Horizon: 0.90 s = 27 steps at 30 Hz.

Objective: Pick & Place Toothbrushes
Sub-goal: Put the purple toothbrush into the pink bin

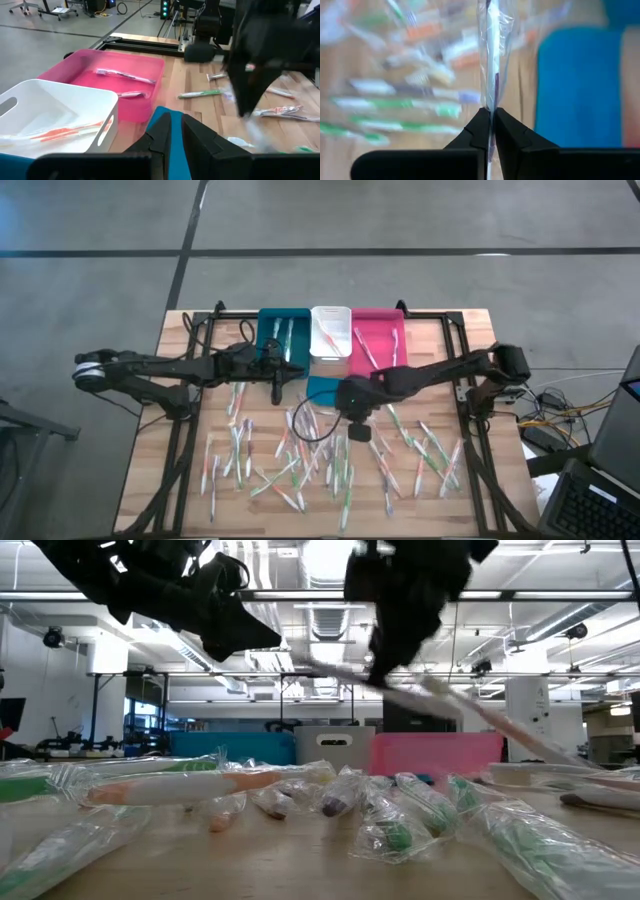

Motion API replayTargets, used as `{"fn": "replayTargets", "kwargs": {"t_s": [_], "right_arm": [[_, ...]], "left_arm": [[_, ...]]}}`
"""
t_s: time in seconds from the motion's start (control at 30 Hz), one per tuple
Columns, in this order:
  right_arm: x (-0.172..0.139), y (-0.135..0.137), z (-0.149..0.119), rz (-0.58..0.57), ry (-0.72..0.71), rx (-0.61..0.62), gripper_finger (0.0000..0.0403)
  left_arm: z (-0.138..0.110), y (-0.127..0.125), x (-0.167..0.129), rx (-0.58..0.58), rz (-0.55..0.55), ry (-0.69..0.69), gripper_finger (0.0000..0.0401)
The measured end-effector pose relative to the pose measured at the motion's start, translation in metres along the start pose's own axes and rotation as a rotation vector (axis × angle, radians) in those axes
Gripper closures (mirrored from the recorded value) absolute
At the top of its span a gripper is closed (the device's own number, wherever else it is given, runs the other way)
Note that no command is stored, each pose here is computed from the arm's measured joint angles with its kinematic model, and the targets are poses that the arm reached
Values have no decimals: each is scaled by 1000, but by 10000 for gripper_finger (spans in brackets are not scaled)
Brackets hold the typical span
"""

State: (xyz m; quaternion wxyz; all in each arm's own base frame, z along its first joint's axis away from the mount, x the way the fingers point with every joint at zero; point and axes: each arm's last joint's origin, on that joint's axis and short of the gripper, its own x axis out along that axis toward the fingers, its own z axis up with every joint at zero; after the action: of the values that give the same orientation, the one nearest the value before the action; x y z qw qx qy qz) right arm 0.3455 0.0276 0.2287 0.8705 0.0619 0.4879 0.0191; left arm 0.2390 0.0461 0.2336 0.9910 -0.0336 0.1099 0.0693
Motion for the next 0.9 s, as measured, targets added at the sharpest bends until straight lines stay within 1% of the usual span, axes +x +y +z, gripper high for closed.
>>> {"fn": "replayTargets", "kwargs": {"t_s": [0.1, 0.2, 0.27, 0.33, 0.4, 0.53, 0.63, 0.7, 0.8, 0.9], "right_arm": [[-26, 2, 10, 5, -140, -76, 390], [-53, 3, 14, -46, -242, -161, 390], [-68, 3, 15, -87, -283, -218, 389], [-83, 2, 12, -119, -299, -313, 390], [-96, 1, 8, -170, -287, -456, 390], [-114, -3, -6, -320, -163, -749, 389], [-125, -9, -18, -443, -16, -946, 390], [-132, -15, -25, -518, 91, -1033, 390], [-137, -24, -32, -582, 244, -1163, 389], [-140, -36, -33, -637, 351, -1244, 392]], "left_arm": [[0, 0, 0, 0, 0, 5, 350], [-1, 0, 0, -1, 0, 10, 350], [-1, 0, 0, -1, 0, 15, 350], [-2, 0, 0, -1, 0, 16, 350], [-2, 0, 0, -1, 1, 16, 350], [-2, 0, 0, -1, 1, 18, 350], [-2, 0, 0, -1, 1, 18, 350], [-2, 0, 0, -1, 1, 18, 350], [-2, 0, 0, -1, 0, 18, 350], [-1, 0, 0, -1, 0, 15, 350]]}}
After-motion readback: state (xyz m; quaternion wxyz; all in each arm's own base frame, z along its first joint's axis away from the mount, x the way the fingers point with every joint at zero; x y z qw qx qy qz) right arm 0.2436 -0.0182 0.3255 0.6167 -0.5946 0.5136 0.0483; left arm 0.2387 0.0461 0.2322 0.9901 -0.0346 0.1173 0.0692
